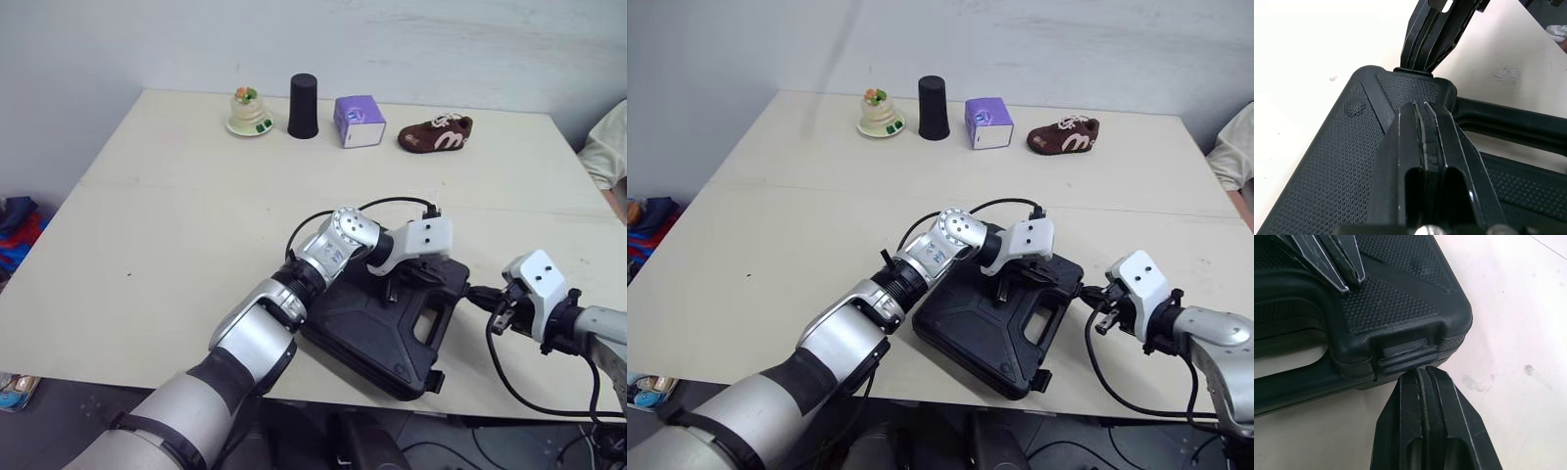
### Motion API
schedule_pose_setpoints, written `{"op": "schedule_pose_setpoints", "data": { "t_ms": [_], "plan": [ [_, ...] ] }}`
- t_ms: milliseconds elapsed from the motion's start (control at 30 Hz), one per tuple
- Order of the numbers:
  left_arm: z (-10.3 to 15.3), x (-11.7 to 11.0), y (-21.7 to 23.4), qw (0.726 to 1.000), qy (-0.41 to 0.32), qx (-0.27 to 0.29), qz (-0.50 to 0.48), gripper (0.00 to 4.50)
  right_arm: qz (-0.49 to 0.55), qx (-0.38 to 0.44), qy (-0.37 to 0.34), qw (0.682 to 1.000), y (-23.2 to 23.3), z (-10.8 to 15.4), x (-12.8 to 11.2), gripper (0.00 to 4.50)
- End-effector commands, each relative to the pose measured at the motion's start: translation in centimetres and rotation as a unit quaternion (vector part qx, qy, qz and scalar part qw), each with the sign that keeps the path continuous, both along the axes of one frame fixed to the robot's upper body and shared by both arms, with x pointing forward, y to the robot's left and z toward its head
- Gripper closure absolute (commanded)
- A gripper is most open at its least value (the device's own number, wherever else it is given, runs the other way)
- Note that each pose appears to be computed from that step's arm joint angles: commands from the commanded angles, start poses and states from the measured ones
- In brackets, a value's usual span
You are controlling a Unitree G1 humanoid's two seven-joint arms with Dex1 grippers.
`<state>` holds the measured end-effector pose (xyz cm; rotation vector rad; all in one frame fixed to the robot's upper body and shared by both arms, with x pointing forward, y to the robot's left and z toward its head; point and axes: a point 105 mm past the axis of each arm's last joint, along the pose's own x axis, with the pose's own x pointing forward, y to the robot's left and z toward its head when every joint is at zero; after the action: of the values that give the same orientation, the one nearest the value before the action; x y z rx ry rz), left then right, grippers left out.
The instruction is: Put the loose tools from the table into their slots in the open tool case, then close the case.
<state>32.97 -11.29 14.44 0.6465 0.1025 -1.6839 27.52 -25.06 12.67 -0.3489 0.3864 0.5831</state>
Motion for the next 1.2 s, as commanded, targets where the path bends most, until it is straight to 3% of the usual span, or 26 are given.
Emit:
{"op": "schedule_pose_setpoints", "data": {
  "t_ms": [33,1200],
  "plan": [
    [-5.17,0.01,1.70,0.995,0.030,0.091,0.027,4.43,0.053,0.013,-0.039,0.998,2.51,2.07,-0.15,4.50],
    [-5.79,0.18,2.01,0.994,0.006,0.105,0.029,4.43,0.072,-0.004,-0.050,0.996,3.03,2.68,0.21,4.50]
  ]
}}
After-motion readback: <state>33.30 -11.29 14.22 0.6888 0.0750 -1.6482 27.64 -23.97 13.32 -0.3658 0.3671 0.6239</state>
